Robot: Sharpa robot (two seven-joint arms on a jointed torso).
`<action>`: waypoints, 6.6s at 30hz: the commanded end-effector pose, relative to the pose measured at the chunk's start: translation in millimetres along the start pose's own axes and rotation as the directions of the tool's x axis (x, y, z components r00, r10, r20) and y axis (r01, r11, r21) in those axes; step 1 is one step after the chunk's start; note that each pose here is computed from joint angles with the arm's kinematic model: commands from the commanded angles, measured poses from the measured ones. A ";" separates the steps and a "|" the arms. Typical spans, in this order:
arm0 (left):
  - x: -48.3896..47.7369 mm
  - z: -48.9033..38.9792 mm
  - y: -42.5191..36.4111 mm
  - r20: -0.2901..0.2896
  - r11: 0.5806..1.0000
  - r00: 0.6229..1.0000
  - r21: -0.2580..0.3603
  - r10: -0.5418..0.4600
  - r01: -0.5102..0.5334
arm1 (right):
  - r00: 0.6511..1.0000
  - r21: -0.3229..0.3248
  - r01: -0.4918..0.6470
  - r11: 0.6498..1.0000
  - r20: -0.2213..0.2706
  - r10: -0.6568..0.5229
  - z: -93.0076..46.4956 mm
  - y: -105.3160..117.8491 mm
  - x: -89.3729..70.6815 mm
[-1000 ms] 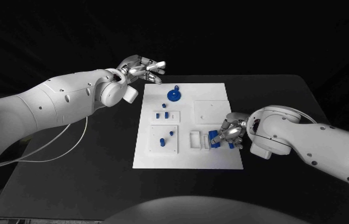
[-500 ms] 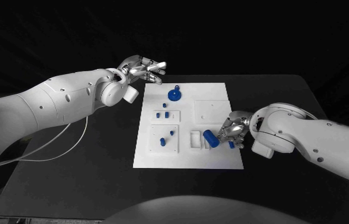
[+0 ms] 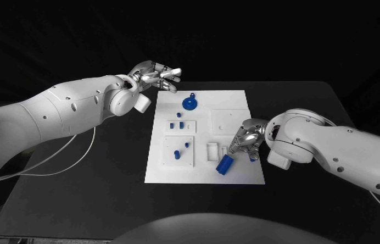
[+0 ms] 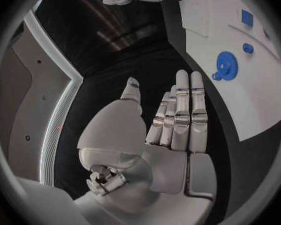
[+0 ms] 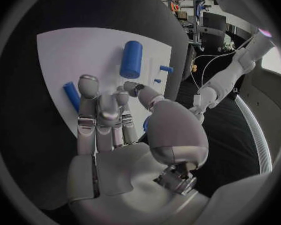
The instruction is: Assemble the parts on the task board
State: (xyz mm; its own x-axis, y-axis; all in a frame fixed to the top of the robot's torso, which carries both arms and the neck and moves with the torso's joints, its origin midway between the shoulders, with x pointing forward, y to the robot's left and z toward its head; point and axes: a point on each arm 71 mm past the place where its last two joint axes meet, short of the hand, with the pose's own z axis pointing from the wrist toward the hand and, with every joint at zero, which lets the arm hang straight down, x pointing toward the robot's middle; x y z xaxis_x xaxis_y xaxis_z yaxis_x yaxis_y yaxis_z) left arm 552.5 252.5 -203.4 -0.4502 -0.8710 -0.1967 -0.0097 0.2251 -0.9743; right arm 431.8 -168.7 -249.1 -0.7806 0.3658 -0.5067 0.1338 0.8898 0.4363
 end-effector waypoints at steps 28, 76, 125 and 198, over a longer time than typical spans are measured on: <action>0.1 -1.8 0.1 -0.013 1.000 1.000 0.002 0.008 -0.008 | 0.916 -0.337 0.397 0.854 0.207 -0.344 -28.7 8.2 10.0; -4.4 -5.4 2.4 -0.009 1.000 1.000 -0.007 0.020 -0.020 | 0.735 -0.304 0.668 0.679 0.413 -0.538 -27.9 -14.7 65.5; -4.0 -5.2 4.5 -0.016 0.999 1.000 -0.021 0.024 -0.024 | 0.743 -0.420 0.654 0.629 0.510 -0.433 -35.8 -0.9 50.6; 0.3 -2.0 4.7 -0.031 0.999 0.999 -0.030 0.022 -0.023 | 0.593 -0.408 0.804 0.432 0.511 -0.622 2.5 49.1 48.3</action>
State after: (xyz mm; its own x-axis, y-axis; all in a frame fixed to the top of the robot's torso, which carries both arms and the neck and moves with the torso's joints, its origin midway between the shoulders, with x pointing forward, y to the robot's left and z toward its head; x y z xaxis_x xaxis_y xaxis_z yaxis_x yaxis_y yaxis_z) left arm 551.1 256.9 -207.9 -0.4616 -0.8590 -0.2214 -0.0286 0.2638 -0.9641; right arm 403.2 -107.8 -253.5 -0.2466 -0.1906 -0.9502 -0.8097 0.5793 0.0939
